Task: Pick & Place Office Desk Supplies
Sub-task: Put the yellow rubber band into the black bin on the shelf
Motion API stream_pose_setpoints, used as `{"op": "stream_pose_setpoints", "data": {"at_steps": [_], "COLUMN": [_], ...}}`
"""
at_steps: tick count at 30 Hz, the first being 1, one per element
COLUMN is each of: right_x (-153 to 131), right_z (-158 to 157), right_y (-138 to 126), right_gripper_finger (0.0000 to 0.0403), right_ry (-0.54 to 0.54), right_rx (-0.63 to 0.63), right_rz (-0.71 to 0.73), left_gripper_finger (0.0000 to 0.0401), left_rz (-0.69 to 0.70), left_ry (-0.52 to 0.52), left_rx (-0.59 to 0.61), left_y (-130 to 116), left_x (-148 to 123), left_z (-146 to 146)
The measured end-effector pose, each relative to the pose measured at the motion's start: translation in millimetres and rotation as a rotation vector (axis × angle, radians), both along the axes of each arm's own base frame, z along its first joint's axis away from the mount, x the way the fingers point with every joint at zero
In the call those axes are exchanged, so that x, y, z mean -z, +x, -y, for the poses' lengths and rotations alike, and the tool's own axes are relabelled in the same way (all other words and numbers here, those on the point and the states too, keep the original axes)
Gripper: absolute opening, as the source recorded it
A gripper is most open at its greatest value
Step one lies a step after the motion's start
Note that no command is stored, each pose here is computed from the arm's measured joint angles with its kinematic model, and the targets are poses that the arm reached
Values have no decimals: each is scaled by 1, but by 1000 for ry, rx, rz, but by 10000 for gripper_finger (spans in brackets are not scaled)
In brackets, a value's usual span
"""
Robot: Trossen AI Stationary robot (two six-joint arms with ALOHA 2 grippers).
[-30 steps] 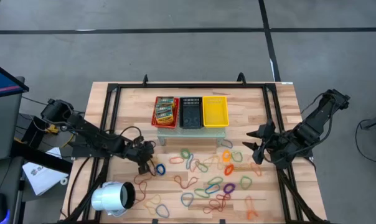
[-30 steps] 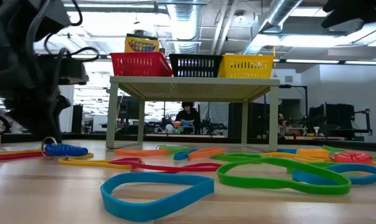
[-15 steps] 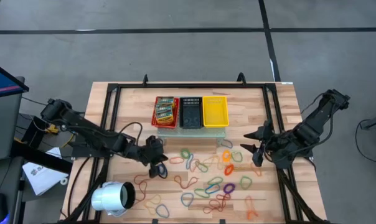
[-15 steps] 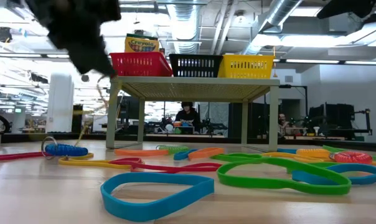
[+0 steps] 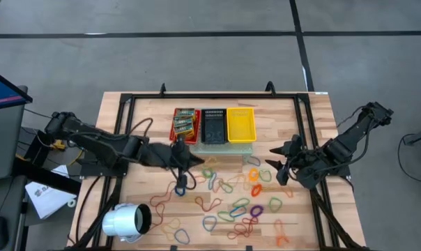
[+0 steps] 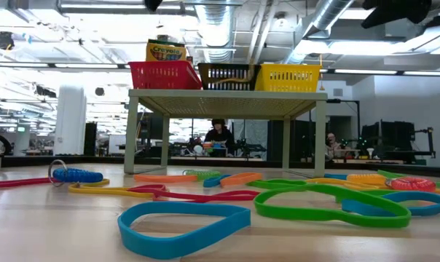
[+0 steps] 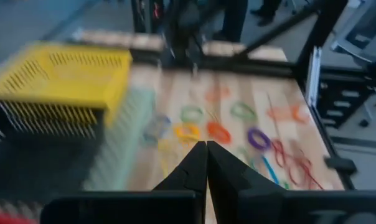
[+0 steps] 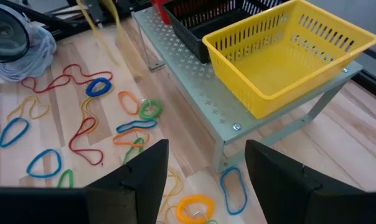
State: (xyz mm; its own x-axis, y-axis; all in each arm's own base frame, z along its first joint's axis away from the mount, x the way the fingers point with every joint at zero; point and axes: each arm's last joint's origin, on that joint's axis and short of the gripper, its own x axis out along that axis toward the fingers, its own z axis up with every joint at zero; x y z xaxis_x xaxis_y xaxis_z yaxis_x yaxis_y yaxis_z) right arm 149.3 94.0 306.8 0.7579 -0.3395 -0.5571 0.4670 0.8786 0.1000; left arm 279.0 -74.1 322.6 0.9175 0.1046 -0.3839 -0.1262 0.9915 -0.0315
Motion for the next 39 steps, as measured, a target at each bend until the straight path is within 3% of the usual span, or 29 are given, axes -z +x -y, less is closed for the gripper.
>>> {"op": "stream_pose_setpoints", "data": {"at_steps": [8, 13, 20, 28, 39], "right_x": [0, 0, 0, 1, 1], "right_z": [0, 0, 0, 0, 0], "right_y": [0, 0, -1, -1, -1], "right_gripper_finger": [209, 209, 209, 209, 209], "right_ry": [1, -17, -24, -29, -26], "right_rx": [-4, -17, -19, -19, -20], "right_rz": [0, -8, -15, -21, -23], "left_gripper_finger": [0, 0, 0, 0, 32], "left_rz": [118, 180, 98, -2, 59], "left_ry": [180, 229, 246, 240, 240], "left_rx": [-86, -183, -251, -228, -235], "left_y": [10, 13, 16, 38, 45], "left_x": [-52, -63, -46, -15, -17], "left_z": [-45, -78, -103, -111, -111]}}
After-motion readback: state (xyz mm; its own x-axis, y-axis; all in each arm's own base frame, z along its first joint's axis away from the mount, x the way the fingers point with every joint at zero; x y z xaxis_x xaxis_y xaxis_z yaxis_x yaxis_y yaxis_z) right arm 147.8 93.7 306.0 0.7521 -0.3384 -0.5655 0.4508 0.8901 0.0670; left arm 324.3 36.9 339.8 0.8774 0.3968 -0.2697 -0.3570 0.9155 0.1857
